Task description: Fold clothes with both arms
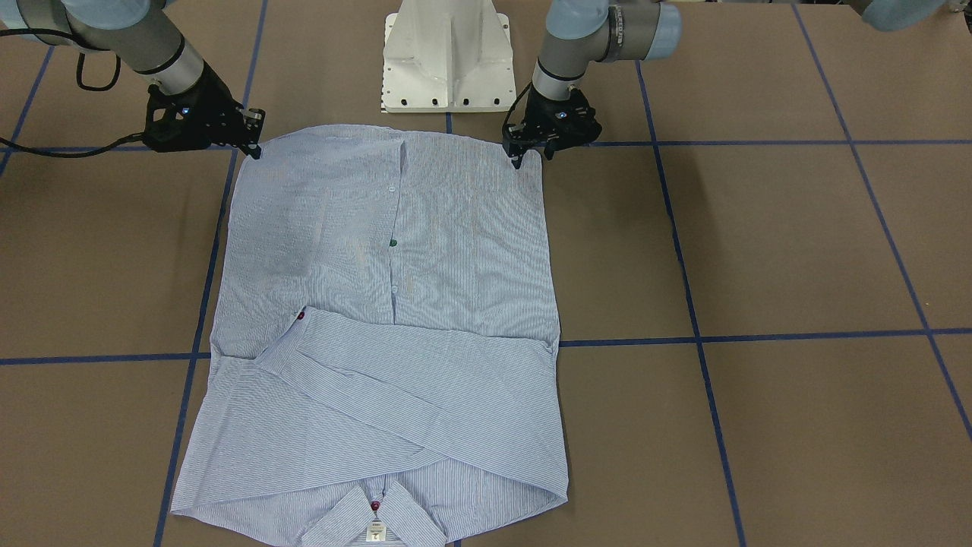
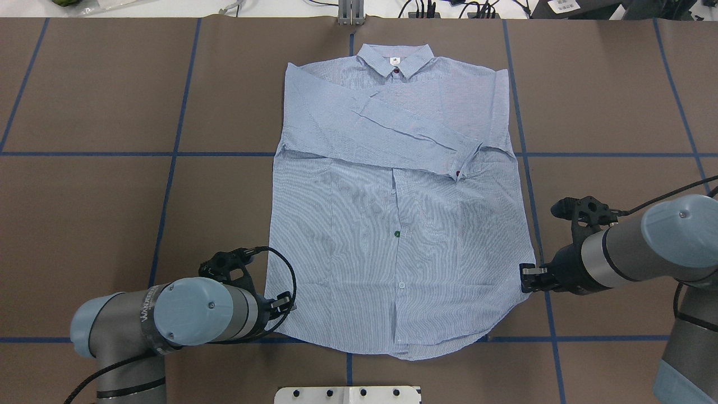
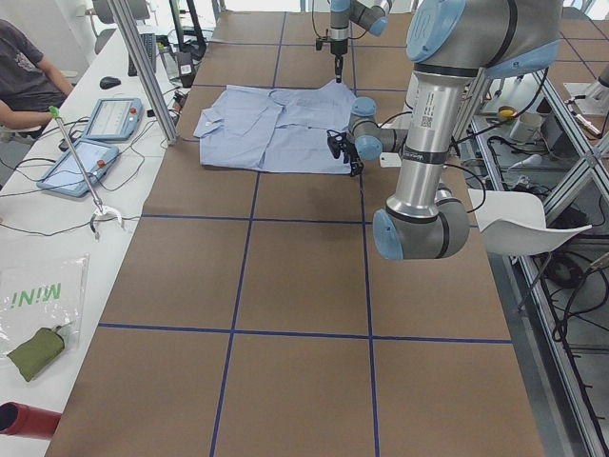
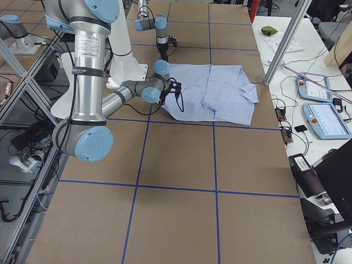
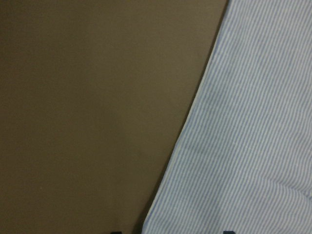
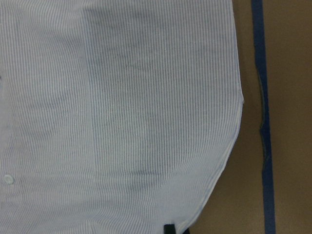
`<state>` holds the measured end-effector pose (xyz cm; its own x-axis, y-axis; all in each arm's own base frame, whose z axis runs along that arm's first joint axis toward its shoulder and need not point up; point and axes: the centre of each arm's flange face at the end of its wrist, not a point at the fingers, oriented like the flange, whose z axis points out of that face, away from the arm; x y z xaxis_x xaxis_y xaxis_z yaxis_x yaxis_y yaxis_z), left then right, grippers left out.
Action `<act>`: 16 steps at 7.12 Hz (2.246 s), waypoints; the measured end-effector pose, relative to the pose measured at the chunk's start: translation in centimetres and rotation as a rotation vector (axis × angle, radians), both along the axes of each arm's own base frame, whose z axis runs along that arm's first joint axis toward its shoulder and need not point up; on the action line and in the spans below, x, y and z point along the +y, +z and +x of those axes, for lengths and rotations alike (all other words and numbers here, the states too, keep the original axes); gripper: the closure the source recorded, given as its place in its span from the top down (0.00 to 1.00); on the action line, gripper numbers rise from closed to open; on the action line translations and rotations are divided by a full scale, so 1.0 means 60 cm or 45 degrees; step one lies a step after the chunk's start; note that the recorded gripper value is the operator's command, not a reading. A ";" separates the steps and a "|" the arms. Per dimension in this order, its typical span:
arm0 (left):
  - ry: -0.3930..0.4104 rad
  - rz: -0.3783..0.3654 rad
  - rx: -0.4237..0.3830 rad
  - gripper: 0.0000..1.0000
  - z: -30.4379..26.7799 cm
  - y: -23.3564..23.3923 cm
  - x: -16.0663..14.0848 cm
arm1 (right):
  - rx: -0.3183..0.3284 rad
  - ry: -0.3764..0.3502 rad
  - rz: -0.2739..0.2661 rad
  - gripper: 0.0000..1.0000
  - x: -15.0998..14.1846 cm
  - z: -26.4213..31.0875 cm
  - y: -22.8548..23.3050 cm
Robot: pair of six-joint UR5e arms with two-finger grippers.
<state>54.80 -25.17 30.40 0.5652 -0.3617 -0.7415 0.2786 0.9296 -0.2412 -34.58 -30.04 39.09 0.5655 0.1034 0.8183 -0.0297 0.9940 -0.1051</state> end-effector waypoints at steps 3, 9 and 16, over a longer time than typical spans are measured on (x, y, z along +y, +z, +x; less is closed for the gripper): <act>0.001 -0.002 -0.012 0.42 0.001 0.002 0.000 | 0.000 -0.001 0.000 0.00 0.000 0.001 0.001; 0.001 -0.001 -0.004 0.00 -0.003 -0.004 -0.001 | 0.004 0.006 -0.005 0.00 -0.003 0.003 0.004; 0.102 0.082 0.148 0.00 -0.160 -0.064 0.028 | -0.209 -0.064 -0.074 0.00 -0.037 0.091 -0.050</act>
<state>45.18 -23.47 26.59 0.4989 -0.2685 -0.8240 0.1767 0.9623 -0.2066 -29.12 -32.27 36.08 0.4305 0.1280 0.8935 0.0418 0.9860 -0.1615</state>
